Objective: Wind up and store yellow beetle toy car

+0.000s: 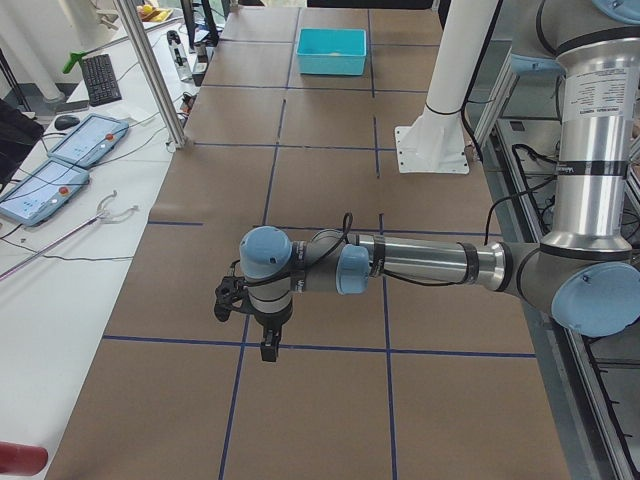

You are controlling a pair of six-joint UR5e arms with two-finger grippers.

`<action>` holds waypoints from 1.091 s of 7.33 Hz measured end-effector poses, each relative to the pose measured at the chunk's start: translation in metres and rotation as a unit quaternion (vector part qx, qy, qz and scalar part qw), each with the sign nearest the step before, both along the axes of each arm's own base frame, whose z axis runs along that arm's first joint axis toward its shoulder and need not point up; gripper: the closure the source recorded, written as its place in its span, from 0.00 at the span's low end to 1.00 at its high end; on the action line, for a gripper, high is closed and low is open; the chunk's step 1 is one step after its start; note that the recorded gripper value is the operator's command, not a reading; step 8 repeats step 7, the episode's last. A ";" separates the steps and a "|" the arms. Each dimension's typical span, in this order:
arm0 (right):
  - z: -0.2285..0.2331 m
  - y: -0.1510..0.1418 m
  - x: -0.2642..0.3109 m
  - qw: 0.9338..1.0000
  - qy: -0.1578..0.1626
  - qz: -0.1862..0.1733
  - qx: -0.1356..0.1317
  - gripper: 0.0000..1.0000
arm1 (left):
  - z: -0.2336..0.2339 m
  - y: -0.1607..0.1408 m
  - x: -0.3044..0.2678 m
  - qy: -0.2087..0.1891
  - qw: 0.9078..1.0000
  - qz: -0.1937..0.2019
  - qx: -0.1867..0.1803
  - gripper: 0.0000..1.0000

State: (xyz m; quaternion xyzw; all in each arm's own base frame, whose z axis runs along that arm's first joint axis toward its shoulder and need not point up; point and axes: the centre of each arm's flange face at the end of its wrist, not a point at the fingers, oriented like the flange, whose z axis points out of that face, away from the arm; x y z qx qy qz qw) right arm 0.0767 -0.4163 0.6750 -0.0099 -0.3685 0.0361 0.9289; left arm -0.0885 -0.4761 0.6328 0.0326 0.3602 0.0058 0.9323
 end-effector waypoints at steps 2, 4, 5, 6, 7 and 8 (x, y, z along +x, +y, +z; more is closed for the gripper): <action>0.000 0.002 0.002 1.000 0.000 0.002 -0.001 0.00 | 0.000 0.000 0.000 0.000 1.000 0.000 0.000 0.01; 0.000 0.004 0.005 1.000 -0.001 0.006 -0.001 0.00 | 0.000 0.001 0.000 0.000 1.000 0.000 0.000 0.01; 0.000 0.005 0.005 1.000 -0.001 0.007 -0.001 0.00 | 0.000 0.001 0.000 0.000 1.000 0.000 0.000 0.01; 0.000 0.005 0.006 1.000 -0.002 0.007 -0.001 0.00 | 0.000 0.001 0.000 0.000 1.000 0.000 0.000 0.01; 0.000 0.005 0.006 1.000 -0.002 0.007 -0.001 0.00 | 0.001 0.001 0.000 0.000 1.000 0.001 0.000 0.01; 0.000 0.005 0.006 1.000 -0.002 0.007 -0.001 0.00 | 0.001 0.001 0.000 0.000 1.000 0.001 0.000 0.01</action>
